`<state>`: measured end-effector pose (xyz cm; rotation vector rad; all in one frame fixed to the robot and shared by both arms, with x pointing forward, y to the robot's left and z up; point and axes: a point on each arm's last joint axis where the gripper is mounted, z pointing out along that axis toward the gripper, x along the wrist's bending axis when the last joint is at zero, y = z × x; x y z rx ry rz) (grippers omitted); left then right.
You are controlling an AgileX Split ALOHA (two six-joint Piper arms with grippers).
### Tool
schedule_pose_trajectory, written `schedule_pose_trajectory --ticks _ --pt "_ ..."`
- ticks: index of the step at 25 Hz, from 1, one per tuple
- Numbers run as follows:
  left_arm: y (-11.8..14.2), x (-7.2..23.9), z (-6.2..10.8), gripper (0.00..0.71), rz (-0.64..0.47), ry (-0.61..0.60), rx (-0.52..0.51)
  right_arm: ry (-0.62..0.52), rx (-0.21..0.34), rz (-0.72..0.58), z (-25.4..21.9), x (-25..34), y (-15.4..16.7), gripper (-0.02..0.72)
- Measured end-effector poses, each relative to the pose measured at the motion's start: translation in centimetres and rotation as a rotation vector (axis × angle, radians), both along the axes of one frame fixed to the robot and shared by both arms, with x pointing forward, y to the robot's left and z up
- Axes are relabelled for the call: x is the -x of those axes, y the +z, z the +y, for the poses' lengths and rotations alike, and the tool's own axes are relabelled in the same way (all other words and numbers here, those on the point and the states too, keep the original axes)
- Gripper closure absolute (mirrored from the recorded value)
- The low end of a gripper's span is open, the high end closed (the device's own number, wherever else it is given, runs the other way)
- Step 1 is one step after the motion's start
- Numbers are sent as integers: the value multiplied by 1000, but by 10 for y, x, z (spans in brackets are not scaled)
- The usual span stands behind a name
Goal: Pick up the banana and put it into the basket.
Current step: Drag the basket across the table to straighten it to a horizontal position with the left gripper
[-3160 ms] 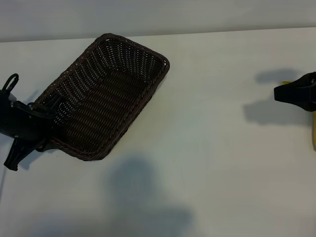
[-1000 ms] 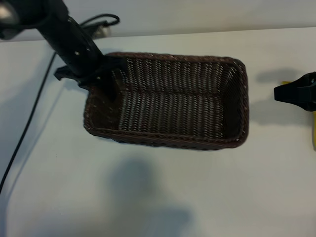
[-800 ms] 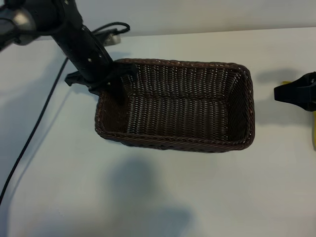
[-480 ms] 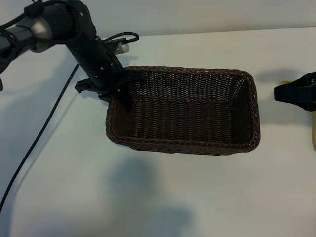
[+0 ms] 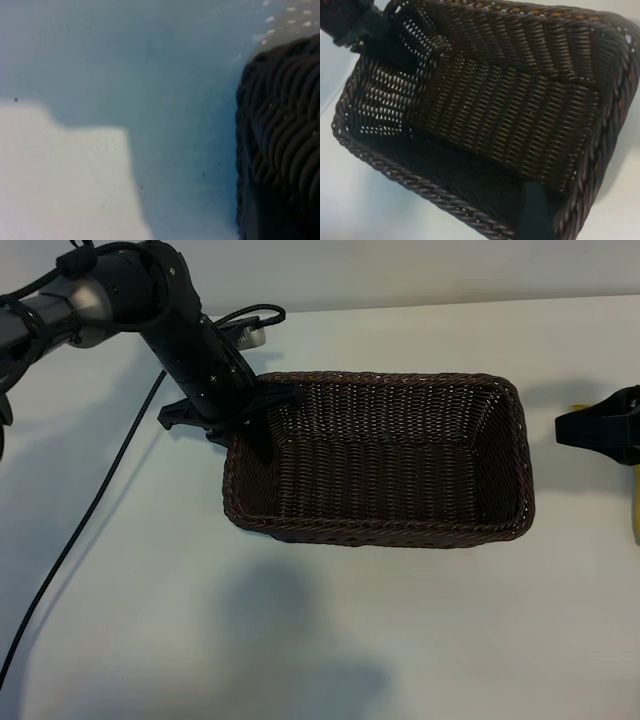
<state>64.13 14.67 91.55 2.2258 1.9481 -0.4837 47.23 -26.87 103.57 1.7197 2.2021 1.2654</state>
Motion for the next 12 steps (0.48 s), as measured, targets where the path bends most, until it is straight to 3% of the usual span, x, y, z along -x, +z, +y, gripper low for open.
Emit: schedule_pose_trajectory --ticks 4,10,12 --pt "0 1 -1 516 7 -5 0 0 0 0 0 0 0 190" --pt "-2 4 -2 222 38 -12 -6 0 0 0 0 0 0 190" --pt "2 5 -1 158 39 -20 -12 0 0 0 0 0 0 190"
